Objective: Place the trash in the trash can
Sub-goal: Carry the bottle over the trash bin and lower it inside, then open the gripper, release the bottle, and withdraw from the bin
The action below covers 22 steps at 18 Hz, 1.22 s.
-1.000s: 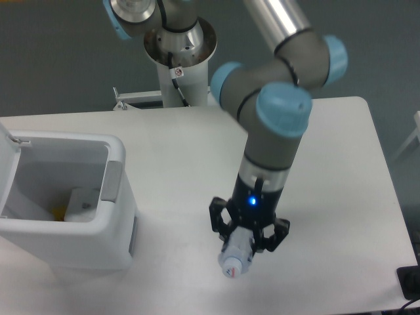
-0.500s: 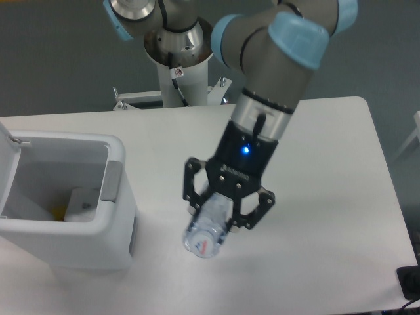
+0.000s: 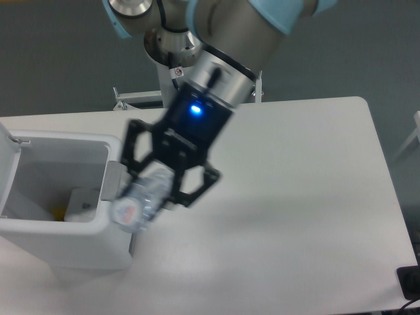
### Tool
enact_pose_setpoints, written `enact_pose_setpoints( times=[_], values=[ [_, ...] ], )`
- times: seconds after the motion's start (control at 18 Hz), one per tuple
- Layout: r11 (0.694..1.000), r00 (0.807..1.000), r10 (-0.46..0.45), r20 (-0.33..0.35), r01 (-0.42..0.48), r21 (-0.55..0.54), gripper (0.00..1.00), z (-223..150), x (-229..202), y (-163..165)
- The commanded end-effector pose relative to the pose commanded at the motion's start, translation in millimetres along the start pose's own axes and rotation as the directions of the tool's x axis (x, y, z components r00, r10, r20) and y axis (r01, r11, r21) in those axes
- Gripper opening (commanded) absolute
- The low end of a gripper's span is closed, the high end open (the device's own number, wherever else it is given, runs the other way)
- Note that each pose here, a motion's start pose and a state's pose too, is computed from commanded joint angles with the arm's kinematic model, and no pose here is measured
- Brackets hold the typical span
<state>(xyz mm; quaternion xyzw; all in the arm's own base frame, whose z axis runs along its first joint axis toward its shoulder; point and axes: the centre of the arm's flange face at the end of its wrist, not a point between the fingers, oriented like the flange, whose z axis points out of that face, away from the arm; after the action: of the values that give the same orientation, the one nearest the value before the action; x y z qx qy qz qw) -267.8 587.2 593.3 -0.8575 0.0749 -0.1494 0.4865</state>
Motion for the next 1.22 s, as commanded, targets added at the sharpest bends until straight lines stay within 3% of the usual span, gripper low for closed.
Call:
enact_pose_setpoints(
  times=[0.28,0.56,0.61,0.89,1.06,1.22],
  values=[
    [0.998,0.997,0.068,-0.026,-0.067,0.019,0.38,2.0,44.4,-20.6],
    [0.997,0.995,0.071,-0.066,-0.071,-0.001,0.42,31.4,52.0,-7.5],
    [0.997,0.995,0.075,-0.073,-0.076,-0.006,0.5,42.0,51.3,0.1],
    [0.998,0.995,0.059,-0.08,-0.061,-0.027,0.66,56.4,44.9,13.3],
    [0.997,0.994,0.062,-0.086,-0.065,-0.029,0.97,62.8,44.4,15.8],
    [0.997,0.994,0.065,-0.085,-0.067,-0.027,1.0,61.3,46.1,15.4]
  ],
)
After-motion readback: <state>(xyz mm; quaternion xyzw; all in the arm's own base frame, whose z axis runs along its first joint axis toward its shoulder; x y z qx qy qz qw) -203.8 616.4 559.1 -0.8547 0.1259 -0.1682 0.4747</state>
